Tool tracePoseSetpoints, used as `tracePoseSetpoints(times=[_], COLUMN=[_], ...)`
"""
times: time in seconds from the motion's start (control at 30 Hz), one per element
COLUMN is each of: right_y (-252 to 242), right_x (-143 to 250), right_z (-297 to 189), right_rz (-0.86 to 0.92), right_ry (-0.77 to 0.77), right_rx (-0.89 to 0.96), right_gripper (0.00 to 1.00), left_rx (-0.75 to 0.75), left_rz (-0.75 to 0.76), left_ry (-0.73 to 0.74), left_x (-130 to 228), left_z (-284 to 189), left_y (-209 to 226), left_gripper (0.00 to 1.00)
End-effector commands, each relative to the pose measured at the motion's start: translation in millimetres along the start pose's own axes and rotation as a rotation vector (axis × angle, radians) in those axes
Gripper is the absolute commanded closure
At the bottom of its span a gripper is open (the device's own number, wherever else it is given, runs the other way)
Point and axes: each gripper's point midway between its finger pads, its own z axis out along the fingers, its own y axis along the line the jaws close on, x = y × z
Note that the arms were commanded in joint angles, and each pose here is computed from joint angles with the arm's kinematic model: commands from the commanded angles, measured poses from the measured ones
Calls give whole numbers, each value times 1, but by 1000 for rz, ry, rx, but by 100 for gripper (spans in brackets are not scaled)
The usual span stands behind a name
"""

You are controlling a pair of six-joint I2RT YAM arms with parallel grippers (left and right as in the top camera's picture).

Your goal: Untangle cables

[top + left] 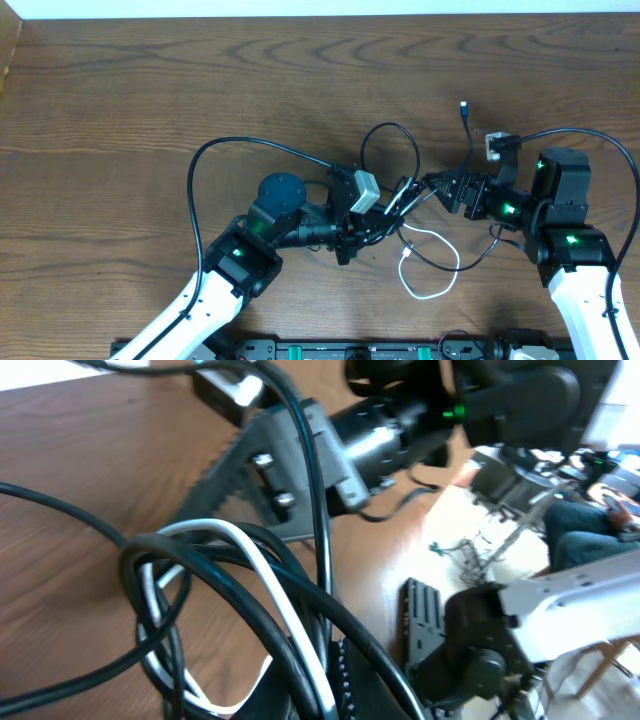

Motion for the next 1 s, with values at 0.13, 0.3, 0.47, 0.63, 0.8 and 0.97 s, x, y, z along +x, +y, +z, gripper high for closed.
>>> tracePoseSetpoints(times=[0.13,0.3,0.47,0.63,0.8,0.97], right_y=[41,58,60,54,53,53], right_x=[19,25,26,24,24,24], right_z=[-6,-11,-12,-10,-10,-10], right_rz=[-102,-199,-214,-212,-212,-213], right_ry=[96,114,115,105,104,104], right_rx=[-217,-327,-339,-301,-299,-298], right_gripper=[26,25,25,25,26,26], left_rx=[-252,-278,-278,-292,-548,-683], left_rz=[-13,-26,-26,-37,-97,-140], left_ry=[-14,0,0,15,93,185], left_x=[0,4,4,8,35,62], left_z=[-7,-9,-9,-9,-29,-43], left_y=[41,45,45,48,89,109], left_gripper=[92,92,92,87,86,77])
